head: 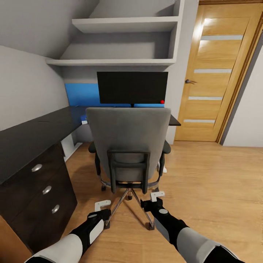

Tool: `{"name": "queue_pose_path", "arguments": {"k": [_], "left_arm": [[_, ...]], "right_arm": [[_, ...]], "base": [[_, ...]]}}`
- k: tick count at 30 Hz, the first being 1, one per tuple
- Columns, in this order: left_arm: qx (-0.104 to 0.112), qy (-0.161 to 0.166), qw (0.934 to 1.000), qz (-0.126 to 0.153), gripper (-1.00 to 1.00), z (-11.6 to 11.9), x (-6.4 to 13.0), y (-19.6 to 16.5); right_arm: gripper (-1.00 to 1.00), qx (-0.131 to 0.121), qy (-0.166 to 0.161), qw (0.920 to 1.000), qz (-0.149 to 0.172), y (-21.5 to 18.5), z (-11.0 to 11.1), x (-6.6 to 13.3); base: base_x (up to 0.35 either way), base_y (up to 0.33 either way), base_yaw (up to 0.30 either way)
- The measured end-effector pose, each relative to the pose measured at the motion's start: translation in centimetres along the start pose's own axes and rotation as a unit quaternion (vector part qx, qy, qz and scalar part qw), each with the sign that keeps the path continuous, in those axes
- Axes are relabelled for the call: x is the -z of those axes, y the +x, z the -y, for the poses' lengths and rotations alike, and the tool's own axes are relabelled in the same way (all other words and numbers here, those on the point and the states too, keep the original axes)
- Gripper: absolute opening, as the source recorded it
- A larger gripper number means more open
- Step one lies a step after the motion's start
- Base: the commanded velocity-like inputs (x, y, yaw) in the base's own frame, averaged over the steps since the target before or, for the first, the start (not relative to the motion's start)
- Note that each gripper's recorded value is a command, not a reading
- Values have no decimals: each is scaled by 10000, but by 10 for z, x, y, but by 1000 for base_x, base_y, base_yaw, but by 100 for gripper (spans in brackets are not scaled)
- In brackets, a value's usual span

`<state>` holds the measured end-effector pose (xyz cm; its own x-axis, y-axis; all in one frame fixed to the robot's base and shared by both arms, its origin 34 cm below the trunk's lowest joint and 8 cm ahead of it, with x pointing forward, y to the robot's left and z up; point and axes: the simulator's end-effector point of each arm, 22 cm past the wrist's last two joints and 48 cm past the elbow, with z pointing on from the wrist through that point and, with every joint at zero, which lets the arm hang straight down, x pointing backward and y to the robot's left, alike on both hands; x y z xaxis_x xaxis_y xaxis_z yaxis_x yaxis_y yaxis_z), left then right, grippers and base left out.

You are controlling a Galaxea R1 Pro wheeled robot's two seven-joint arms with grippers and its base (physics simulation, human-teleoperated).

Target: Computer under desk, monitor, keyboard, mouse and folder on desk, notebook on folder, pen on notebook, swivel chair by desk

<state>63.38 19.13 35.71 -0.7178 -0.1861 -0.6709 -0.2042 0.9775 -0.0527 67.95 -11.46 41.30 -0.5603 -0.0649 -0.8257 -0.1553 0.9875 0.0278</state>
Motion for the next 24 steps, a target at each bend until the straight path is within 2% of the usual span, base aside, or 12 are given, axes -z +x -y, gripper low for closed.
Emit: {"name": "queue_pose_path", "arguments": {"k": [10, 21, 24], "left_arm": [[8, -11, 10000, 1, 100, -1, 0, 0], [15, -118, 9999, 7, 100, -14, 9, -19], [11, -171, 9998, 43, 100, -22, 12, -26]], "right_arm": [[100, 35, 2, 10000, 6, 0, 1, 0], [100, 72, 41, 10000, -6, -17, 6, 8], [100, -39, 117, 9997, 187, -1, 9, 18]], "base": [[-313, 0, 0], [-37, 0, 0], [0, 0, 0]]}}
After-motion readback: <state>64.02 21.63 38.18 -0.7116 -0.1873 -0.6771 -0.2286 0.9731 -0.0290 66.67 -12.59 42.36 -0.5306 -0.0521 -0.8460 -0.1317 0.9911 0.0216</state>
